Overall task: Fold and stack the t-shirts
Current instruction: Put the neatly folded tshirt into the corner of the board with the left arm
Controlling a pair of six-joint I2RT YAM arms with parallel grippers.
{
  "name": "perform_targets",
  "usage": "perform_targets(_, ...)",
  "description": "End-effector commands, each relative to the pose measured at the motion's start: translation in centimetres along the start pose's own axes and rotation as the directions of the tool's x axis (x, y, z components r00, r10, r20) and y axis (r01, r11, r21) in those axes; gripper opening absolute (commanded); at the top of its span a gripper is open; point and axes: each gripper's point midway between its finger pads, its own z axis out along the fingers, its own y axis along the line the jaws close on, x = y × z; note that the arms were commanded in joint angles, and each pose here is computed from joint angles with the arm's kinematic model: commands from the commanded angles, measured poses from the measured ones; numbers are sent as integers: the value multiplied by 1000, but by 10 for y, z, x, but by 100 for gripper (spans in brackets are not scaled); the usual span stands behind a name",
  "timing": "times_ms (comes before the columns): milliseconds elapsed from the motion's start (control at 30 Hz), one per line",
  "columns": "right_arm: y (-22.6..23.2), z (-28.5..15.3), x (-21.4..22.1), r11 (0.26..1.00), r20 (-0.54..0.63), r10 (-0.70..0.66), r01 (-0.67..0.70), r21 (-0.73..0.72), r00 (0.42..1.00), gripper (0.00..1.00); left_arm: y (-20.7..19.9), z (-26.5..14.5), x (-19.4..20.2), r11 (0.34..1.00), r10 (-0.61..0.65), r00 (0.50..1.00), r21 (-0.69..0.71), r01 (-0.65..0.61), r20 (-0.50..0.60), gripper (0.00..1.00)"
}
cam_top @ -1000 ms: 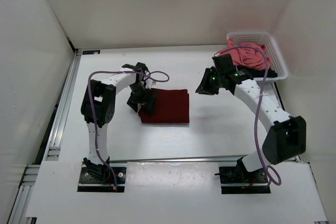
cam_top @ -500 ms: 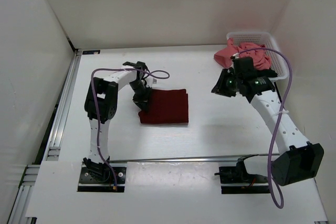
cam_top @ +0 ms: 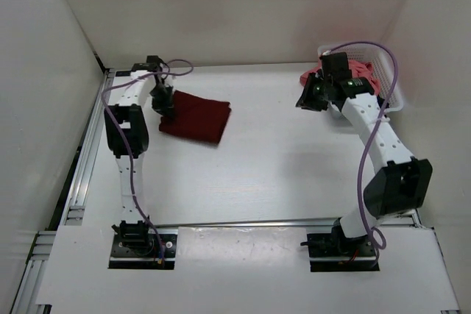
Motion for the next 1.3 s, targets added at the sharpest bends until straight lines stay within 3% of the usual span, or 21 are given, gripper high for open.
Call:
perform_targets(0, 4, 2, -19, 999, -9, -38, 38, 7, 999, 29, 76, -24, -37, 978, -61, 985, -188, 92, 164, 10)
perform_targets(167, 4, 17, -21, 999, -60, -30, 32, 19, 998, 29, 157, -37, -76, 905, -91, 922, -354, 234, 376, 10)
perform_targets(367, 2, 32, -20, 999, -109, -22, 26, 41, 994, 29, 229, -54, -148, 815, -66, 793, -426, 392, 605, 10)
perform_targets(833, -5, 35, -21, 995, -152, -30, 44, 90, 988, 30, 289, -68, -180, 788, -37, 638, -371, 492, 769, 10)
perform_targets(1033, 1, 33, -22, 995, -156, -39, 53, 84, 987, 30, 286, -57, -176, 801, -44, 652, -364, 476, 757, 12)
perform_targets(1067, 1, 33, -22, 995, -156, -39, 53, 84, 987, 30, 286, -57, -176, 801, -44, 652, -364, 476, 757, 18)
perform_targets(1100, 1, 33, -22, 995, -156, -39, 53, 84, 987, 30, 287, -58, -178, 801, -41, 646, -362, 477, 762, 41)
perform_targets(1167, 2, 33, -22, 996, -159, -39, 51, 76, 987, 30, 289, -70, -183, 791, -29, 624, -364, 492, 781, 72)
perform_targets(1267, 4, 29, -23, 996, -149, -41, 52, 72, 988, 30, 301, -89, -188, 738, -4, 576, -386, 554, 818, 95)
